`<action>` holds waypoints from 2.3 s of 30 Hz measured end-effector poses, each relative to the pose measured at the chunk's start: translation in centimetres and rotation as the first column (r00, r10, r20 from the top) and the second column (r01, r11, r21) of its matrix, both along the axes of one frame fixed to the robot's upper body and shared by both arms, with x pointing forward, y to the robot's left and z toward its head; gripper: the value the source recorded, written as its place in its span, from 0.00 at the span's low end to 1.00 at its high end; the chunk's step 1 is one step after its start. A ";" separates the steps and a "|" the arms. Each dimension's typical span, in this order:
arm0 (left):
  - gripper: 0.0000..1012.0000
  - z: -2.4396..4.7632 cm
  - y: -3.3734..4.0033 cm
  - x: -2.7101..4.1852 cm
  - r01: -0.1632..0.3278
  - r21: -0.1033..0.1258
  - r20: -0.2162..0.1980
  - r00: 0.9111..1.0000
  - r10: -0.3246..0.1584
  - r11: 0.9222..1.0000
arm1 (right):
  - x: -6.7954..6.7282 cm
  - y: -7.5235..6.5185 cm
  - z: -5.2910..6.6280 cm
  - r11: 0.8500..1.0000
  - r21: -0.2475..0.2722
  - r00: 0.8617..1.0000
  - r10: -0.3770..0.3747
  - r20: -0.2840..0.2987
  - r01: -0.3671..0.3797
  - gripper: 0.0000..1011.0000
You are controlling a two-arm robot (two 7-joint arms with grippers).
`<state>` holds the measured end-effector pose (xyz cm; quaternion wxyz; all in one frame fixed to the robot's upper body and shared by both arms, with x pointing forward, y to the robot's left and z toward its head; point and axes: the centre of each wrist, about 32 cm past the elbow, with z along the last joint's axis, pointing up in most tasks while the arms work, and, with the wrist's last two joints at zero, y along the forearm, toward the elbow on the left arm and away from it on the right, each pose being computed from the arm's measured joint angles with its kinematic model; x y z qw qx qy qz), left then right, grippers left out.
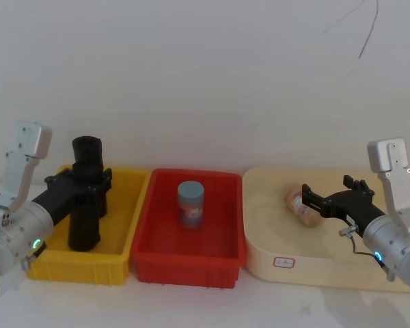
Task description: Pick up the garbage bag with the one hand and transfer it to the other hand.
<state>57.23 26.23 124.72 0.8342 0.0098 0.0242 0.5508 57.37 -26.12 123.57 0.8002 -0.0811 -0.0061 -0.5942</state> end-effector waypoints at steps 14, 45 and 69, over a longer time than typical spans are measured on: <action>0.56 0.01 0.00 0.00 0.000 0.000 0.000 1.000 0.000 1.000 | 0.0 0.0 0.0 1.000 0.000 1.000 0.000 0.000 0.000 0.99; 0.56 4.91 1.18 2.31 0.129 -0.013 -0.046 0.991 -0.129 0.992 | 0.0 0.0 0.0 1.000 0.000 1.000 0.000 0.000 0.000 0.99; 0.56 6.90 2.78 3.35 0.277 -0.129 0.035 0.961 -0.275 0.952 | 0.0 0.0 0.0 1.000 0.000 1.000 0.000 0.000 0.000 0.99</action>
